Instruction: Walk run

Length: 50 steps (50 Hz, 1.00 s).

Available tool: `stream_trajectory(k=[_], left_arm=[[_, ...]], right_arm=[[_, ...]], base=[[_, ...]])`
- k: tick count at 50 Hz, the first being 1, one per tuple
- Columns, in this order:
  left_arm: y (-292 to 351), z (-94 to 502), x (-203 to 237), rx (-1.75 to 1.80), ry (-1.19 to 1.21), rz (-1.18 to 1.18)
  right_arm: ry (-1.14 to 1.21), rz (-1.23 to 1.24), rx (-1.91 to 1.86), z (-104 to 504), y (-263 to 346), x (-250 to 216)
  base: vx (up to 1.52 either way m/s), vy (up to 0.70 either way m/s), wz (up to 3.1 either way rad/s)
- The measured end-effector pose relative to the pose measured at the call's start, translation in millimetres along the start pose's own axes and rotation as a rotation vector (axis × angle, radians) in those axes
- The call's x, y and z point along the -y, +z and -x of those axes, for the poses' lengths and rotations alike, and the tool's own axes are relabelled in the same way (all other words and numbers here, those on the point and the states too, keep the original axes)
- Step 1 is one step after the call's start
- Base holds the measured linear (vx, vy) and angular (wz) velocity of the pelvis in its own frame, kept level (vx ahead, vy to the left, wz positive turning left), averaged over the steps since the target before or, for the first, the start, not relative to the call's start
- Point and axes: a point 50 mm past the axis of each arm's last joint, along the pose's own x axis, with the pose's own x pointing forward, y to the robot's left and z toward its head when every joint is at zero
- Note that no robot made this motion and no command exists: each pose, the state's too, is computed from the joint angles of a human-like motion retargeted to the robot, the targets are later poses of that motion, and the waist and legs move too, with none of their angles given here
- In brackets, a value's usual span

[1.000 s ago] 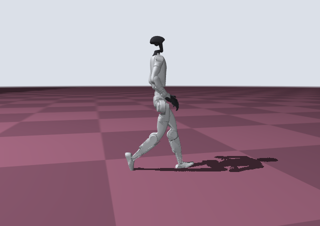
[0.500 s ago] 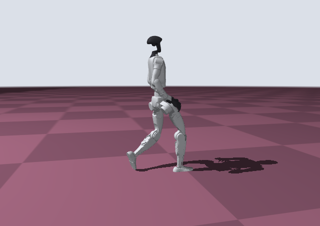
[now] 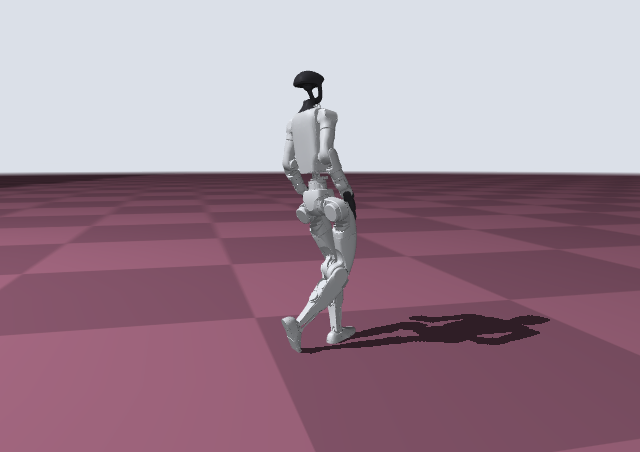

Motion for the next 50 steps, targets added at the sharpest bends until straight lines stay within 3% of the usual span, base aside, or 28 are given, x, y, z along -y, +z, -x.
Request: stream_trajectory(k=[7, 15, 23, 27, 35, 44, 50], left_arm=[[1, -5, 16, -0.040, -0.149, -0.089], [8, -6, -1, -0.030, -0.127, -0.260], [-5, -11, 24, -0.075, -0.090, -0.005], [3, -19, 36, -0.056, -0.091, -0.006], [22, -16, 16, 0.057, 0.004, -0.093], [38, -17, 9, 0.139, 0.013, -0.121], [28, -19, 28, 0.104, 0.054, 0.036]], right_arm=[[-0.282, 0.106, 0.089, 0, 18, 29], [-0.186, 0.293, 0.063, -6, 21, 30], [-0.315, 0.172, 0.114, -6, 30, 37], [-0.402, -0.031, 0.159, -4, 29, 38], [-0.137, 0.093, 0.057, -2, 10, 27], [-0.162, 0.044, 0.029, -1, 5, 27], [-0.032, 0.094, 0.001, -7, 6, 19]], base=[[0.75, 0.25, 2.03], [0.73, -0.07, 2.32], [0.92, -0.03, 1.17], [0.64, 0.17, 3.02], [0.53, -0.05, 1.13], [0.53, -0.01, 1.62], [0.86, 0.02, 0.97]])
